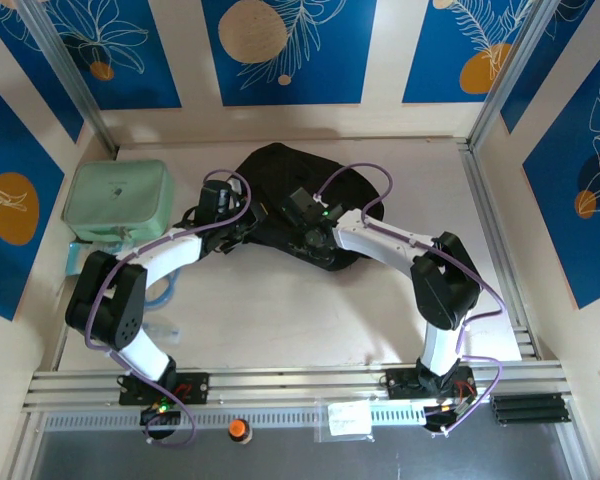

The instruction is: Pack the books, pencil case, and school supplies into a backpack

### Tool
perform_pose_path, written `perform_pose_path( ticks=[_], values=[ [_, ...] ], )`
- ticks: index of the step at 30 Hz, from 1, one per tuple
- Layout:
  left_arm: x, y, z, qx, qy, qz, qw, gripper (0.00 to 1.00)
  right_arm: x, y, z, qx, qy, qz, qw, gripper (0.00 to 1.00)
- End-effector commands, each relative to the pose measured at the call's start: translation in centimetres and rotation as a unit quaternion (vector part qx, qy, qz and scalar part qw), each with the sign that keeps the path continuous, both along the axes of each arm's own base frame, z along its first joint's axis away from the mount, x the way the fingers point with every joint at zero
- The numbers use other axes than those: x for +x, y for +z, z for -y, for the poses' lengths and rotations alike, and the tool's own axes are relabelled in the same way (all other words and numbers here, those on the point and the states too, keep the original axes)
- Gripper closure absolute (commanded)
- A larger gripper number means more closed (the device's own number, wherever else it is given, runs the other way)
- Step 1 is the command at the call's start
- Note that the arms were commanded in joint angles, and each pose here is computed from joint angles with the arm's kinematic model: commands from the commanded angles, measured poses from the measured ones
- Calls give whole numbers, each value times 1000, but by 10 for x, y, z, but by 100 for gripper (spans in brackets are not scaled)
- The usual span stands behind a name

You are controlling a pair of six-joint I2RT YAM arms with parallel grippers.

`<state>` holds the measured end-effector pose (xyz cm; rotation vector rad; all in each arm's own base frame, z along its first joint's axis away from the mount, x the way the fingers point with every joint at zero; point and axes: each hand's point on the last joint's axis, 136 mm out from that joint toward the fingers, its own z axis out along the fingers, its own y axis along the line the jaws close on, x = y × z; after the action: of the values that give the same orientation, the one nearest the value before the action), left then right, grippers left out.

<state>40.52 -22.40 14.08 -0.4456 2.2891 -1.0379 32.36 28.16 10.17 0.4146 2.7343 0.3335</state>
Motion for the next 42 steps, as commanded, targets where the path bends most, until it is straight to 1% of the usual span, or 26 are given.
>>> perform_pose_path(
  ticks=[1, 2, 4, 7, 10, 17, 26, 31, 34, 37, 42],
  values=[
    [9, 28, 13, -13, -24, 41, 999, 100, 5, 8, 2, -1, -1, 12, 1000, 86],
    [9, 27, 12, -10, -21, 42, 999, 100, 4, 9, 5, -5, -3, 16, 1000, 92],
    [11, 22, 5, 11, -8, 38, 999, 100, 1, 10, 15, -19, -3, 27, 999, 100],
    [16, 12, -9, 49, 13, 38, 998, 100, -8, 7, 30, -28, 6, 33, 999, 100],
    [23, 4, -19, 70, 27, 36, 997, 100, -18, 3, 47, -31, 14, 35, 999, 100],
    [35, -12, -26, 85, 35, 26, 995, 100, -37, 5, 80, -24, 34, 46, 998, 100],
    [48, -24, -31, 105, 38, 19, 994, 100, -40, 13, 115, -27, 24, 58, 998, 100],
    [53, -26, -29, 105, 28, 18, 994, 100, -40, 19, 105, 9, 58, 63, 996, 100],
    [54, -23, -25, 94, 18, 25, 995, 100, -42, 24, 81, 54, 105, 50, 992, 100],
    [54, -18, -15, 67, 0, 32, 997, 100, -41, 31, 58, 71, 130, 35, 988, 100],
    [49, -21, -8, 38, -10, 30, 999, 100, -28, 33, 36, 78, 101, -2, 992, 100]
  ],
)
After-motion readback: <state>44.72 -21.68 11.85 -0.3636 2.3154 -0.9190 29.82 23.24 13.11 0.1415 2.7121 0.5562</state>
